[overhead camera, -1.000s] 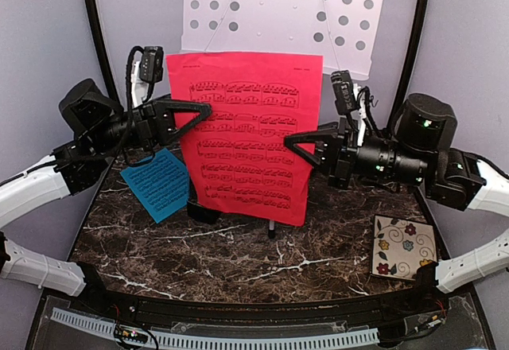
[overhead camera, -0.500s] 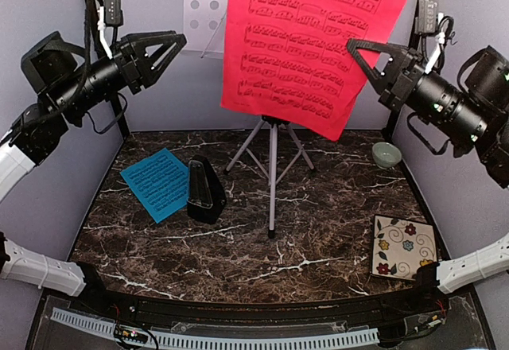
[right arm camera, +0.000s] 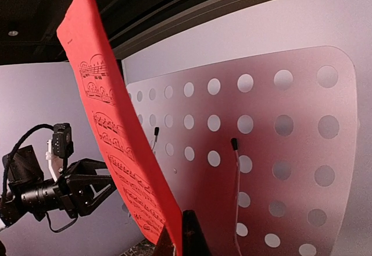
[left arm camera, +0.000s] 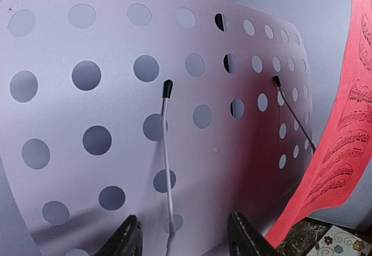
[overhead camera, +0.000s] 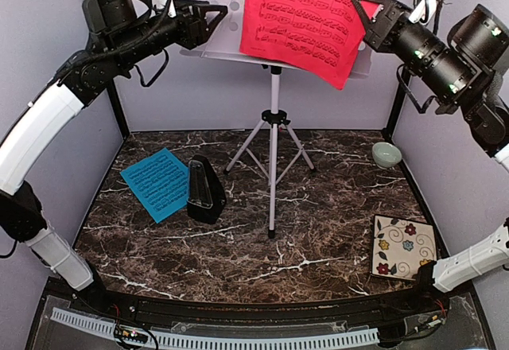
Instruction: Set up the instrument practice props
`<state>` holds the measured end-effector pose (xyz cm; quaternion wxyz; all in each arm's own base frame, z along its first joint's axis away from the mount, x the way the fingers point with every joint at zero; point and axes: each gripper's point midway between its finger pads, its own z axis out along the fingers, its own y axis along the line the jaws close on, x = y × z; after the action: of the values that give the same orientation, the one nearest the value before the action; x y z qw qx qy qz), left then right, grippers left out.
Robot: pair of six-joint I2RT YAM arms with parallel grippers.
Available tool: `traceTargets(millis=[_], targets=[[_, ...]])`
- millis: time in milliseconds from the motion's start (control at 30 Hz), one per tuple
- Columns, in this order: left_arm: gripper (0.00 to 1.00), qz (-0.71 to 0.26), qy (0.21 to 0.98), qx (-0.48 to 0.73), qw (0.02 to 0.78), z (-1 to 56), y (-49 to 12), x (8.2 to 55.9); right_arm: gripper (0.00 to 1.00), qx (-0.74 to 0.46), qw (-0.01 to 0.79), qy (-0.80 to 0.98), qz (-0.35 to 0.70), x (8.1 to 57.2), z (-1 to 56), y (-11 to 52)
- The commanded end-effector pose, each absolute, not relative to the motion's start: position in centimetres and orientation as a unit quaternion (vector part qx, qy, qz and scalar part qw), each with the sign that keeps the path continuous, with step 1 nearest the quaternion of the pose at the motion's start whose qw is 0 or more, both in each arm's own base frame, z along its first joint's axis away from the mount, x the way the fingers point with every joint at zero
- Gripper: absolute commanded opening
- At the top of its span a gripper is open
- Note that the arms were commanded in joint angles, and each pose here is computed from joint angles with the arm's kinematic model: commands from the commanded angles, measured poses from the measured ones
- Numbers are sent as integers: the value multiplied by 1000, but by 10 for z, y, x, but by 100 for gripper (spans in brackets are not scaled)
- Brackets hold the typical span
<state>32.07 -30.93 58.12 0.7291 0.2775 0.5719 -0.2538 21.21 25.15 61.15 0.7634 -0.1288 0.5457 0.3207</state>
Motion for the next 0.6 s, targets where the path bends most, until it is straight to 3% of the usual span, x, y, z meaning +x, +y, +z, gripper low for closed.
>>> traceTargets(millis=[0, 333, 567], targets=[[51, -195, 567, 291, 746, 591, -307, 332, 0, -91, 790, 531, 294, 229, 634, 233], [41, -150, 573, 293, 751, 589, -321, 360, 0, -77, 803, 525, 273, 261, 637, 228], [27, -136, 576, 295, 750, 585, -326, 370, 0, -67, 806, 531, 254, 285, 635, 230]])
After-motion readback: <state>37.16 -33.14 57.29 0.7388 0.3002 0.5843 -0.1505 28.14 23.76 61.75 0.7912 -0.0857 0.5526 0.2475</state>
